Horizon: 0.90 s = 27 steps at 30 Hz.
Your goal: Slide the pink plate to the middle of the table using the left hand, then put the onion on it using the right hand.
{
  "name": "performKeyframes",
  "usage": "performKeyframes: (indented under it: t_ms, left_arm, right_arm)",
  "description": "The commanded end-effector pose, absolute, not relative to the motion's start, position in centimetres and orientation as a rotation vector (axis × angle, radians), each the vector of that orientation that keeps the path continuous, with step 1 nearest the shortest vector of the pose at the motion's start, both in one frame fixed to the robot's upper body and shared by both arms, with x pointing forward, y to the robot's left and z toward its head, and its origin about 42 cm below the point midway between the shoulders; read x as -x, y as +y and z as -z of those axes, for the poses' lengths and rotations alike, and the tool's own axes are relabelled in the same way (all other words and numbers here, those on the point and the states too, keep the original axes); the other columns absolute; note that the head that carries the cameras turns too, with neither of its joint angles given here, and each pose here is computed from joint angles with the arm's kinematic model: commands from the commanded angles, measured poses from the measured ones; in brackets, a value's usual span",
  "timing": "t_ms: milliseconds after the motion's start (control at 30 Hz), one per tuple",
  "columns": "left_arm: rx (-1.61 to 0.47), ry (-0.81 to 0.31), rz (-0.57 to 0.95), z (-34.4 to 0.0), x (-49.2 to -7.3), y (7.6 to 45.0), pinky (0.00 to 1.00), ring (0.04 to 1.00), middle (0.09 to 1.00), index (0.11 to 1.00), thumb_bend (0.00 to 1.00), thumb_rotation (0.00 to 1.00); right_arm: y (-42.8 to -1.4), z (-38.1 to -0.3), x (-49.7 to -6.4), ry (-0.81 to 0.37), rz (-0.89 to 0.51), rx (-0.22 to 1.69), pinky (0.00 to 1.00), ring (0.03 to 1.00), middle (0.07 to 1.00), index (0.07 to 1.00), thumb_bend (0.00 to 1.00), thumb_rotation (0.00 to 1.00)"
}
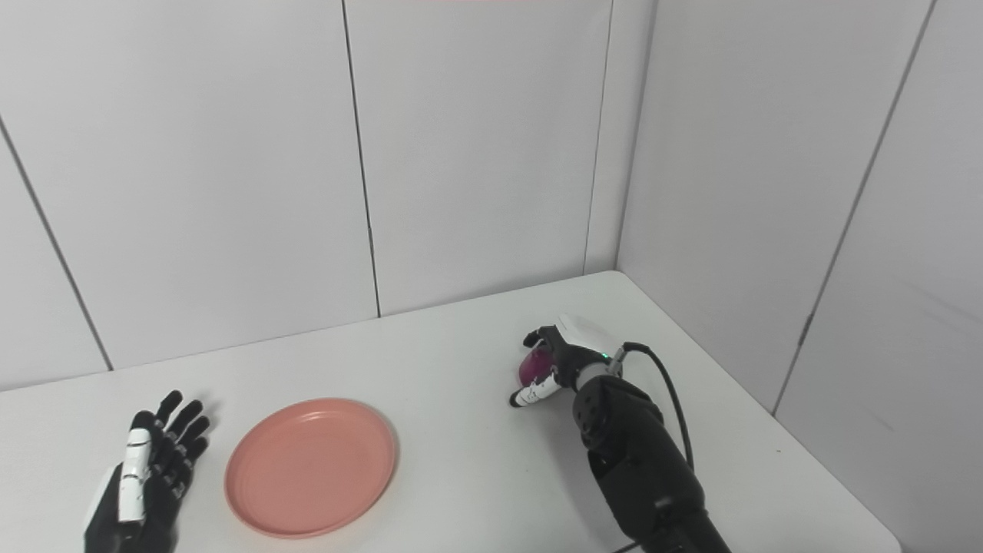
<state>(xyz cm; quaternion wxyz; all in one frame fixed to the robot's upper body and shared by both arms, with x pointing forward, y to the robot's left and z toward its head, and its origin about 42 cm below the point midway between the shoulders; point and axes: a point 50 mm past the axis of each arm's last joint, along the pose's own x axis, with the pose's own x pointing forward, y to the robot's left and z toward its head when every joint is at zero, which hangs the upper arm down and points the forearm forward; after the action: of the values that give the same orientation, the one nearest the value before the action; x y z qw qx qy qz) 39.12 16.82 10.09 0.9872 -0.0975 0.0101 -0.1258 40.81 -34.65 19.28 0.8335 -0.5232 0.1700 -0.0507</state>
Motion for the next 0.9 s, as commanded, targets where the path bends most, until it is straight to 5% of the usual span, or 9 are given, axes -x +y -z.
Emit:
performKeyframes:
  t_ms: [0, 67, 133, 200, 567, 867]
  left_arm:
    - [0.207, 0.066, 0.251, -8.6, -38.3, 16.7, 0.98, 0.95, 0.942, 0.944, 0.55, 1.0]
    - [0.209, 0.066, 0.25, -8.6, -38.3, 16.7, 0.99, 0.951, 0.942, 0.944, 0.55, 1.0]
    - [0.209, 0.066, 0.249, -8.6, -38.3, 16.7, 0.99, 0.95, 0.94, 0.942, 0.55, 1.0]
    - [0.207, 0.067, 0.249, -8.5, -38.3, 16.7, 0.98, 0.95, 0.94, 0.943, 0.55, 1.0]
    - [0.207, 0.064, 0.251, -8.7, -38.2, 16.5, 0.98, 0.952, 0.943, 0.945, 0.54, 1.0]
    - [0.205, 0.063, 0.253, -8.8, -38.0, 16.1, 0.98, 0.944, 0.936, 0.944, 0.54, 1.0]
  right_arm:
    - [-34.2, -21.2, -41.9, 0.285, 0.145, 1.093, 0.52, 0.615, 0.698, 0.738, 0.86, 0.05]
    - [-34.2, -21.0, -41.9, 0.261, 0.17, 1.084, 0.48, 0.564, 0.648, 0.712, 0.81, 0.01]
    - [-34.1, -21.0, -41.8, 0.231, 0.202, 1.082, 0.42, 0.452, 0.549, 0.664, 0.59, 0.0]
    - [-34.1, -21.1, -41.9, 0.206, 0.231, 1.074, 0.38, 0.4, 0.494, 0.584, 0.53, 0.0]
    - [-33.8, -21.5, -41.8, 0.15, 0.304, 1.035, 0.29, 0.403, 0.467, 0.515, 0.52, 0.0]
    - [-31.9, -23.6, -41.0, 0.016, 0.286, 0.963, 0.39, 0.454, 0.528, 0.465, 0.52, 0.0]
